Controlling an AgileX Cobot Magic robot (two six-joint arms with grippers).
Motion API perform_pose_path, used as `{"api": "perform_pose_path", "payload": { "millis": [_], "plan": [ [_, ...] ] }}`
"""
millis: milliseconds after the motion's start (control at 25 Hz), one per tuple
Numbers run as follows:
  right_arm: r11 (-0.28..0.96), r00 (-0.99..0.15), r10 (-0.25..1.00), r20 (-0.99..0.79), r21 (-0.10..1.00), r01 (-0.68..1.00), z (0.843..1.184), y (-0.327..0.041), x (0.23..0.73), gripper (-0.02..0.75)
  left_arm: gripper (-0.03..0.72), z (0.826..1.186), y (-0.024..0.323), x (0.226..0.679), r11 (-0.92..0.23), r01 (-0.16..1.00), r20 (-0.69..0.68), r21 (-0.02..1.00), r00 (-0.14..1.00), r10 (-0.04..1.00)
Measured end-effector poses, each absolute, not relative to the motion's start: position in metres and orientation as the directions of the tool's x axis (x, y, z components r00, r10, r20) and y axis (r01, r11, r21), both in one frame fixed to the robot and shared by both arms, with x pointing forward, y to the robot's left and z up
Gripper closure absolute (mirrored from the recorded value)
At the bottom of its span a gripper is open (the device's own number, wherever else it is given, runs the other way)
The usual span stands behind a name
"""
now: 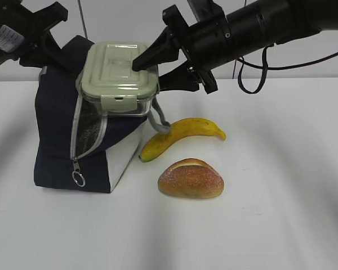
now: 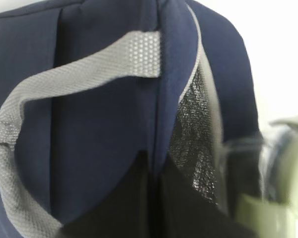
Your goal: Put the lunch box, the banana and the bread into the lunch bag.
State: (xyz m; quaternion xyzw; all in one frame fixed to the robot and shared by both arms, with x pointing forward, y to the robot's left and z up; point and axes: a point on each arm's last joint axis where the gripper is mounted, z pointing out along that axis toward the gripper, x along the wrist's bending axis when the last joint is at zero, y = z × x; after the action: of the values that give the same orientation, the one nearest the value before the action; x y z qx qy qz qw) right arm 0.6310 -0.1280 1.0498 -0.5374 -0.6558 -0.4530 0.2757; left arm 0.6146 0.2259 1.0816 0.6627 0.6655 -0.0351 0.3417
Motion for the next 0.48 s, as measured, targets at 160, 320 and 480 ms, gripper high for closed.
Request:
{"api": "perform_pose_path", "payload": {
  "millis": [160, 320, 480],
  "plan": [
    [-0.023, -0.262, 0.504, 0.823, 0.316, 0.948, 1.042, -0.13, 0.638, 0.345, 0.691, 1.081, 0.226, 0.614, 0.118, 0.908, -0.504, 0.402, 0.112, 0.857],
    [-0.03, -0.259, 0.558, 0.788, 0.332, 0.943, 1.038, -0.129, 0.64, 0.345, 0.691, 1.081, 0.225, 0.614, 0.116, 0.91, -0.505, 0.398, 0.112, 0.856],
    [0.001, -0.266, 0.626, 0.733, 0.34, 0.94, 1.032, -0.119, 0.636, 0.345, 0.691, 1.081, 0.225, 0.613, 0.113, 0.912, -0.505, 0.394, 0.112, 0.856]
  ]
}}
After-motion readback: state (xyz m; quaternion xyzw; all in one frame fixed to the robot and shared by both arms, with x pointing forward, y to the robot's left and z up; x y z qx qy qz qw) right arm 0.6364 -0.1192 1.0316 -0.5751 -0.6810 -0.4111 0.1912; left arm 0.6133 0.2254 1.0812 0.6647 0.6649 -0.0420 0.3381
